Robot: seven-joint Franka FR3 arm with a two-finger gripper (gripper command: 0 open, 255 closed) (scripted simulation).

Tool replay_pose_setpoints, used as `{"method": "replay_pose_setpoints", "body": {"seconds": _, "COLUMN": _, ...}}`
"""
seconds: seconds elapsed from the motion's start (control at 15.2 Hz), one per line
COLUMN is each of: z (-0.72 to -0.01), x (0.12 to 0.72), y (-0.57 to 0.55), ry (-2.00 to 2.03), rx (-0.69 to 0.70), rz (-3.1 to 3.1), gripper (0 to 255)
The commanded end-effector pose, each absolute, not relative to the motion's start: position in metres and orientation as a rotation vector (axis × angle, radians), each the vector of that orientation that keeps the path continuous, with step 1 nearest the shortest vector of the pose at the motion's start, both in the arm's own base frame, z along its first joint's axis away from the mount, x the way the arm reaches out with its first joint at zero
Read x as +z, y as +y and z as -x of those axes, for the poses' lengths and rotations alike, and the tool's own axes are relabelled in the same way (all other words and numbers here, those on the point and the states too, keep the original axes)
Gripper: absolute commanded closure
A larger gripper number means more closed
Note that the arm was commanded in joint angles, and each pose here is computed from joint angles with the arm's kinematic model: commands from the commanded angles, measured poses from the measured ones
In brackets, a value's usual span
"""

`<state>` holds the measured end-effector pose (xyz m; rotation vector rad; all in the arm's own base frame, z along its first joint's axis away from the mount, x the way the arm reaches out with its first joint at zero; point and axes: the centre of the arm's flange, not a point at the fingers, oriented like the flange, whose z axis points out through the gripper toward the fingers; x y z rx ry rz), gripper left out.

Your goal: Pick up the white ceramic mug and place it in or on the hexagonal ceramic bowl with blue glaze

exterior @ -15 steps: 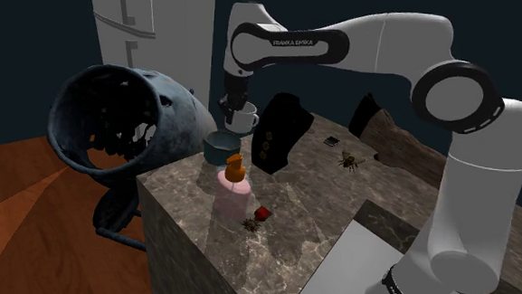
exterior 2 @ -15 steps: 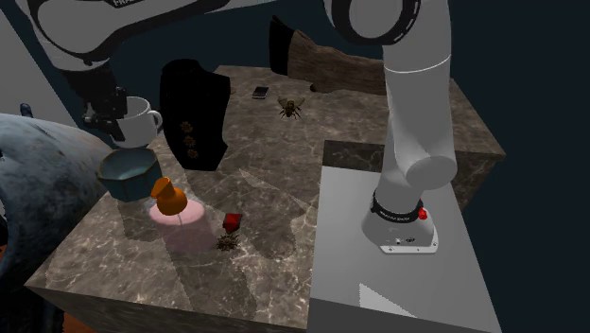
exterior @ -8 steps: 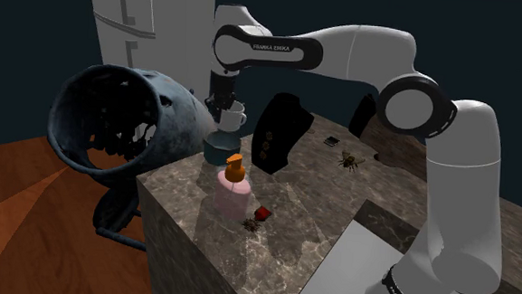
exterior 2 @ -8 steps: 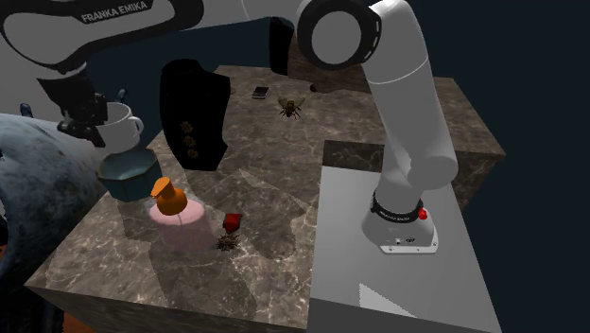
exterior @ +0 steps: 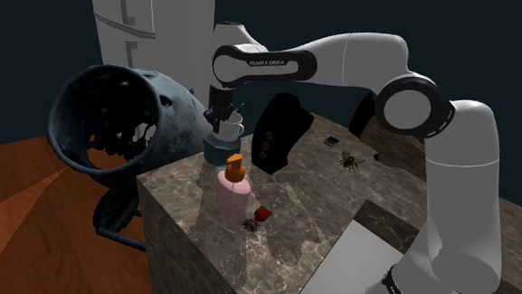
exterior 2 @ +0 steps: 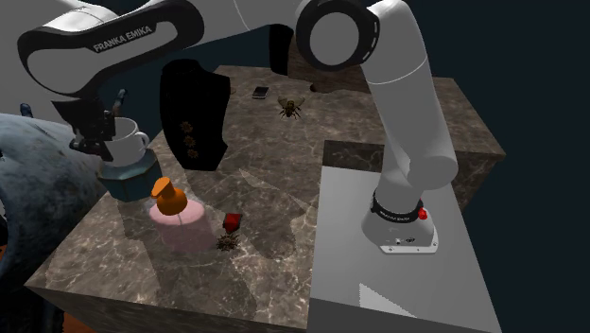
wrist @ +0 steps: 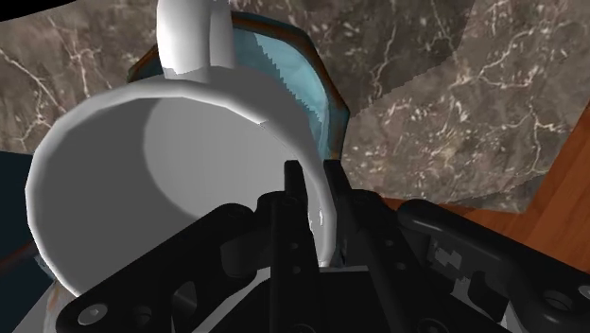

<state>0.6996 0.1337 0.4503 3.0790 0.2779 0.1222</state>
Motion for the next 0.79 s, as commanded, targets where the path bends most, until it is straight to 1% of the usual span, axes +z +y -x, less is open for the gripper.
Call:
{"method": "replay_pose_setpoints", "body": {"seconds": 0.0, "z": -0.6995, "x": 0.4403, "y": 0.1331, "ry": 0.278, "rx": 0.124, "rz": -3.079, "gripper": 255}}
{"method": "replay_pose_setpoints", "body": {"seconds": 0.07, "z": -0.6995, "x": 0.4322, "y": 0.1331, "ry": 0.278, "rx": 0.124, "rz": -3.079, "gripper": 255}}
{"method": "replay_pose_setpoints", "body": {"seconds": 0.59, "z": -0.6995, "x": 0.4322, "y": 0.1331, "ry": 0.278, "rx": 0.124, "rz": -3.079, "gripper": 255}}
{"method": "replay_pose_setpoints", "body": {"seconds": 0.66, "z": -0.6995, "x": 0.4322, "y": 0.1331, "ry": 0.278, "rx": 0.124, "rz": -3.079, "gripper": 0}}
{"method": "replay_pose_setpoints", "body": {"seconds": 0.73, "z": -0.6995, "x": 0.4322, "y": 0.1332, "ry": 0.278, "rx": 0.124, "rz": -3.079, "gripper": 0}}
